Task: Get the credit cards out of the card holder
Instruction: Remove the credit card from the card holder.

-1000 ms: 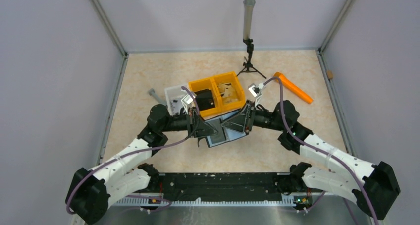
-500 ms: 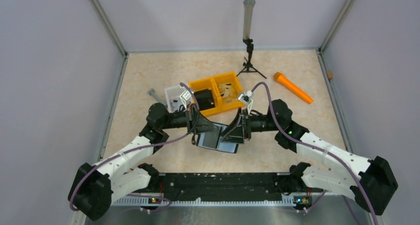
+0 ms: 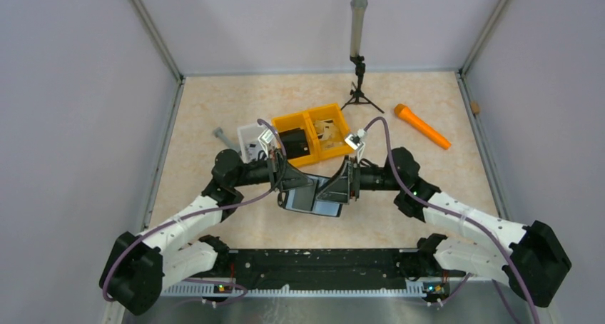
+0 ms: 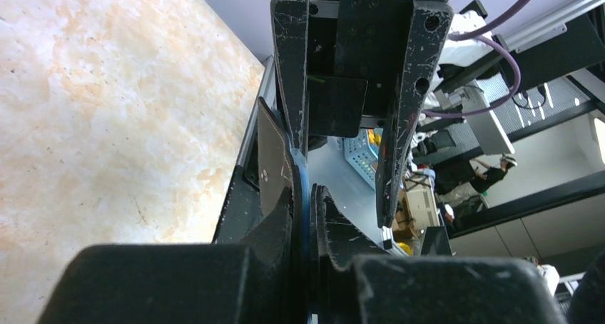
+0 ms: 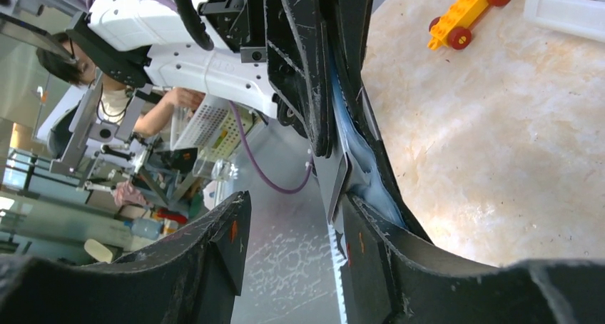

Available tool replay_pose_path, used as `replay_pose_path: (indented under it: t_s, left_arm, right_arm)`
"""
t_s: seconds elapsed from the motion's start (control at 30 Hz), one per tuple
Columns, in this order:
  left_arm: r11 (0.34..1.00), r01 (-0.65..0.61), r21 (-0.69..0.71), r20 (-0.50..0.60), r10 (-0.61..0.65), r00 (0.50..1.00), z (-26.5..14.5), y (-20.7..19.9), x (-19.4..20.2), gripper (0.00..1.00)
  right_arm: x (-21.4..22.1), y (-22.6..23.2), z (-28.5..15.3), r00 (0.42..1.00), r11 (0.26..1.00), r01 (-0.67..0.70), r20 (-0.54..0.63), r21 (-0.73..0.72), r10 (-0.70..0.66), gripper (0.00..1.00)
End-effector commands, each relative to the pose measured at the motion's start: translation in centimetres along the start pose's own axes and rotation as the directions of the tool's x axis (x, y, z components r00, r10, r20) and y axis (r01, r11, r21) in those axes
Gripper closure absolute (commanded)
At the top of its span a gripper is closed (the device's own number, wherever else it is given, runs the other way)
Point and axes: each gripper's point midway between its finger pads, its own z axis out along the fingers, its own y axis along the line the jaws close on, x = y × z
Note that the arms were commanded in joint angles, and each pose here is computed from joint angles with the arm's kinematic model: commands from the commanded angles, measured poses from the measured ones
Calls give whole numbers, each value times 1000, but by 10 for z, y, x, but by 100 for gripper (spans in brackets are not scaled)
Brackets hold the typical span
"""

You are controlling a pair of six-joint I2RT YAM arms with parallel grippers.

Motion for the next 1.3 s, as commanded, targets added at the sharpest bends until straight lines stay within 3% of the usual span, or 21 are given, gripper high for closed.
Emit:
replay_pose_path:
  t_s: [0.0, 0.2, 0.43, 0.73, 0.87, 0.93, 1.13, 1.27]
  left_arm:
    - [997, -70, 32, 83, 67, 994, 4, -11, -17, 100]
    - [998, -56, 22, 129, 53, 990, 3, -9, -21, 100]
    - [996, -75, -41, 229, 82, 970, -2, 2, -31, 100]
    - [993, -90, -73, 269, 107, 957, -4, 5, -36, 100]
    - [991, -100, -87, 262, 120, 958, -2, 9, -35, 96]
    - [990, -95, -104, 272, 121, 955, -3, 13, -36, 88]
    - [996, -84, -11, 299, 83, 951, 0, 0, -38, 84]
    - [996, -54, 76, 324, 26, 946, 0, -10, -39, 84]
  right_arm:
    - [-18, 10, 7, 996, 998, 28, 84, -51, -24, 49]
    - [-30, 15, 7, 988, 996, 41, 153, -73, -30, 49]
    - [-42, 22, 3, 971, 994, 71, 233, -88, -49, 56]
    - [-46, 22, 8, 972, 993, 55, 232, -102, -30, 56]
    - [-46, 27, 10, 974, 989, 35, 226, -142, -2, 57]
    - [-46, 27, 13, 976, 989, 19, 217, -148, 14, 58]
    - [-46, 17, 20, 975, 989, -10, 219, -146, 42, 60]
    - [-52, 7, 23, 966, 993, -21, 252, -116, 50, 52]
